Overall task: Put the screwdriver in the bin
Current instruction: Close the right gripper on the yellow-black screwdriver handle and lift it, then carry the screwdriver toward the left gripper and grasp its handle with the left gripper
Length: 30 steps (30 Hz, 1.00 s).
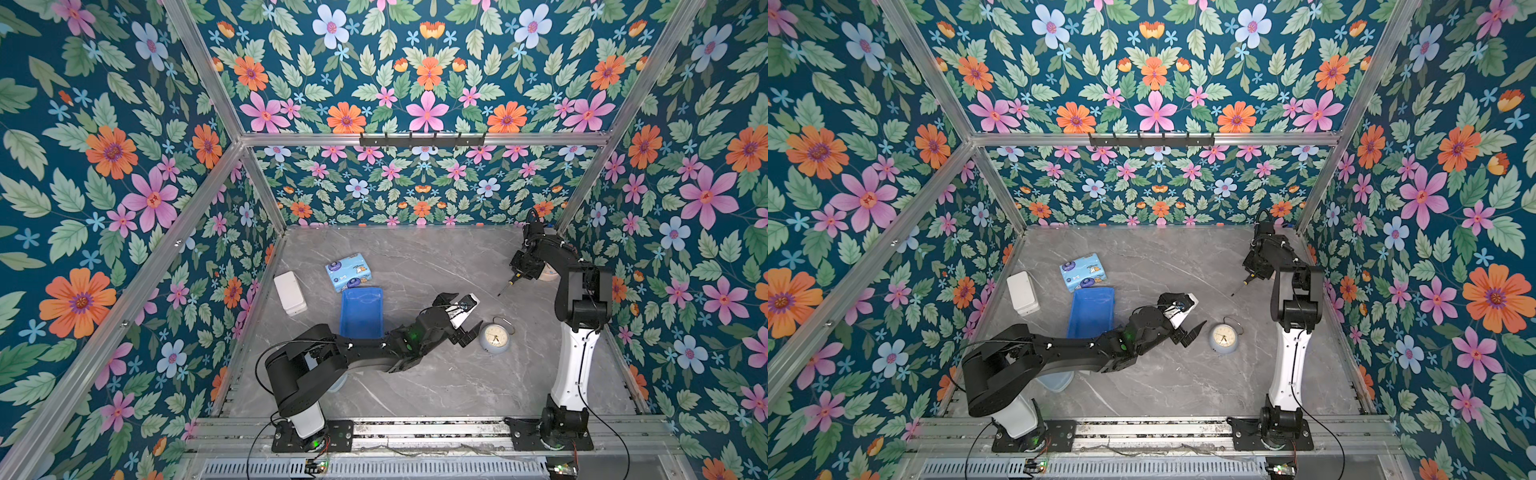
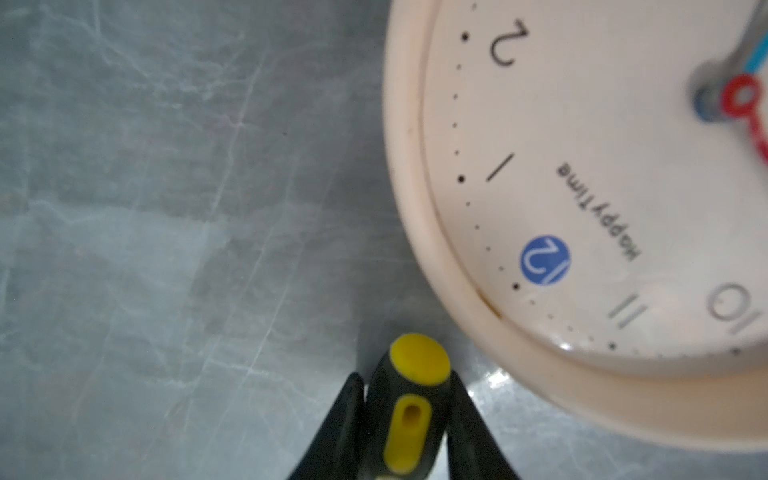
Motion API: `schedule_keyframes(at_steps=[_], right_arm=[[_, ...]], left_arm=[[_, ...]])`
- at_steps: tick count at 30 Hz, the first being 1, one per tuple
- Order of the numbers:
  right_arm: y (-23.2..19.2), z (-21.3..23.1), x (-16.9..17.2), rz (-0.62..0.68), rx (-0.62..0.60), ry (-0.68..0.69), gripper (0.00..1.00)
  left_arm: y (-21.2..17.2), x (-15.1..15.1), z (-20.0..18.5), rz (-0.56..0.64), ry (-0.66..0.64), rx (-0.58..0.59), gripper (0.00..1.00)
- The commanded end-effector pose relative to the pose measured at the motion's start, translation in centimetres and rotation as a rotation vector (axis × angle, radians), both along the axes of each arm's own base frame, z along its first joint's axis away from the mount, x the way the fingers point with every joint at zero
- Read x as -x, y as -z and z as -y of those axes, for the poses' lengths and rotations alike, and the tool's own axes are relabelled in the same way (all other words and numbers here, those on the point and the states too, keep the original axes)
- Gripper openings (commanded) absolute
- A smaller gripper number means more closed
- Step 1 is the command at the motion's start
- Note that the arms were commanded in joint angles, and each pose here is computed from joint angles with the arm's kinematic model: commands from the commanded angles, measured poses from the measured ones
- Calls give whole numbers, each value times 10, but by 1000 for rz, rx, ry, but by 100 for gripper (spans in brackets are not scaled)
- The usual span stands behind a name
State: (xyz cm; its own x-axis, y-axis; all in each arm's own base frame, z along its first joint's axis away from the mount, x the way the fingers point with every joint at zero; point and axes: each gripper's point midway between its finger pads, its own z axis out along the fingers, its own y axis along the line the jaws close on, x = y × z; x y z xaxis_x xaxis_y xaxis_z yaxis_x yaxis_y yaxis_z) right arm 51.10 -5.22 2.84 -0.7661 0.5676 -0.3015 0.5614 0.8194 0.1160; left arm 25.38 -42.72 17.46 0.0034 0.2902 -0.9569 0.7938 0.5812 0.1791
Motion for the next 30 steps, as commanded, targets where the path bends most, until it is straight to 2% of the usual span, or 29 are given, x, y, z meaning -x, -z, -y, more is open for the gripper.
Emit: schedule_keyframes(at_steps=[1, 4, 14, 21, 30], right_arm=[[4, 0, 7, -33, -1, 8, 21], [1, -1, 7, -29, -4, 7, 14], [-11, -6, 9, 15, -26, -12, 13], [-36, -18, 5, 152, -64, -73, 13], [-96, -37, 6, 354, -89, -185, 10]], left_arm=[[-7, -2, 0, 11, -12, 26, 100], [-7, -2, -1, 10, -21, 29, 100], [-6, -5, -3, 10, -42, 45, 100], [-12, -8, -9, 2, -82, 101, 100], [-28, -25, -24, -40, -141, 215, 100]])
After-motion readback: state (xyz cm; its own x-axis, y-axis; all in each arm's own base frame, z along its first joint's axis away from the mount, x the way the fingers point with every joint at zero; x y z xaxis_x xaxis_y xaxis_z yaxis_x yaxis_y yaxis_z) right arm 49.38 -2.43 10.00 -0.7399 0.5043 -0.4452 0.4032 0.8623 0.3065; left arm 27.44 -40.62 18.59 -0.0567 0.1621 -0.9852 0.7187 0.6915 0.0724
